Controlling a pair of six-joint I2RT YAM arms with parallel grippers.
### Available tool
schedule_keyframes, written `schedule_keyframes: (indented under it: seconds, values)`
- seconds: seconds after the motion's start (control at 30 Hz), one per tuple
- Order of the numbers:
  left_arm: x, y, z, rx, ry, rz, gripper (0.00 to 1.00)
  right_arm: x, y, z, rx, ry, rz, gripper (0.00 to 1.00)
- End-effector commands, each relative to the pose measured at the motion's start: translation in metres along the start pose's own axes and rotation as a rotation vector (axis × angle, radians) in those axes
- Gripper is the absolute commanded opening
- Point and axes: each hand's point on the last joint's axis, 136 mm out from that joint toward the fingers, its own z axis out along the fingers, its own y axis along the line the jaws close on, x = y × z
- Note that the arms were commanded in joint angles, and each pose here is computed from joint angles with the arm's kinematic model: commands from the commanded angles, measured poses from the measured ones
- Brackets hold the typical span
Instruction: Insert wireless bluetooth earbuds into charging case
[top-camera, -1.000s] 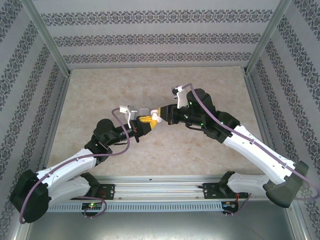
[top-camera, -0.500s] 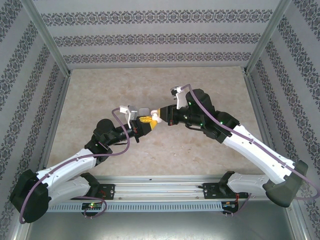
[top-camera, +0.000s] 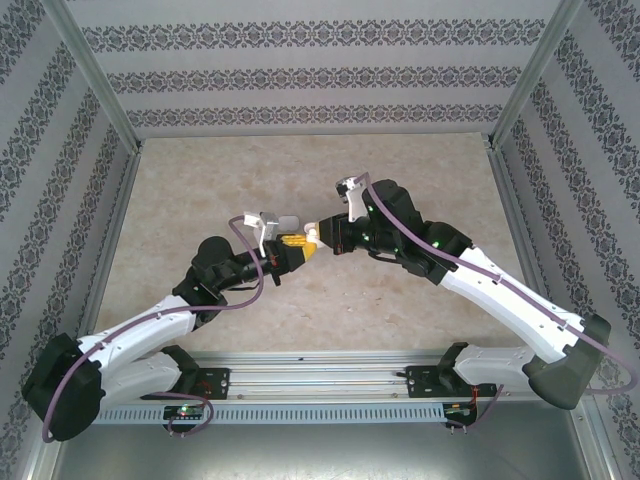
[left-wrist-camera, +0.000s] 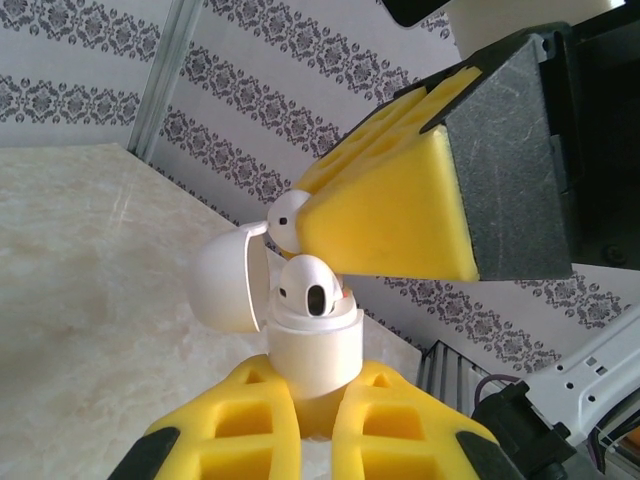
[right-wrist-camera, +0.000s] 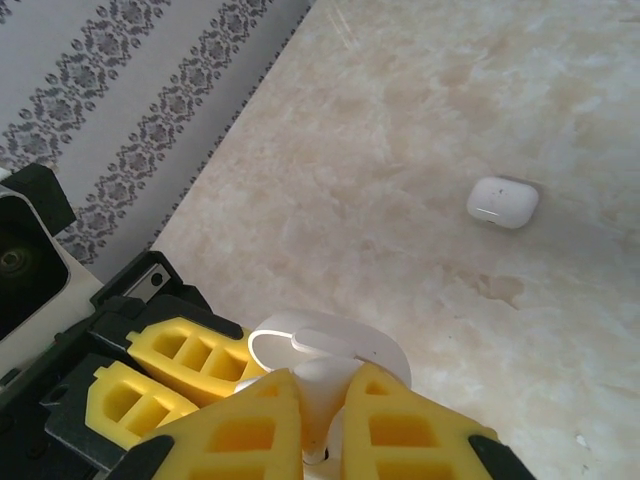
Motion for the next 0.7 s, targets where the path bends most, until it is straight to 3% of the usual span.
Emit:
schedule_keyframes:
  seconds: [0.0, 0.67]
  values:
    - [-0.026, -0.014, 0.004, 0.043, -0.08, 0.051, 0.0, 0.019, 0.004, -0.001, 0.01, 0.083, -0.022, 0.14]
    - [-0.022, -0.01, 0.006, 0.036, -0.076, 0.055, 0.0, 0.012, 0.018, -0.002, -0.01, 0.094, 0.027, 0.27]
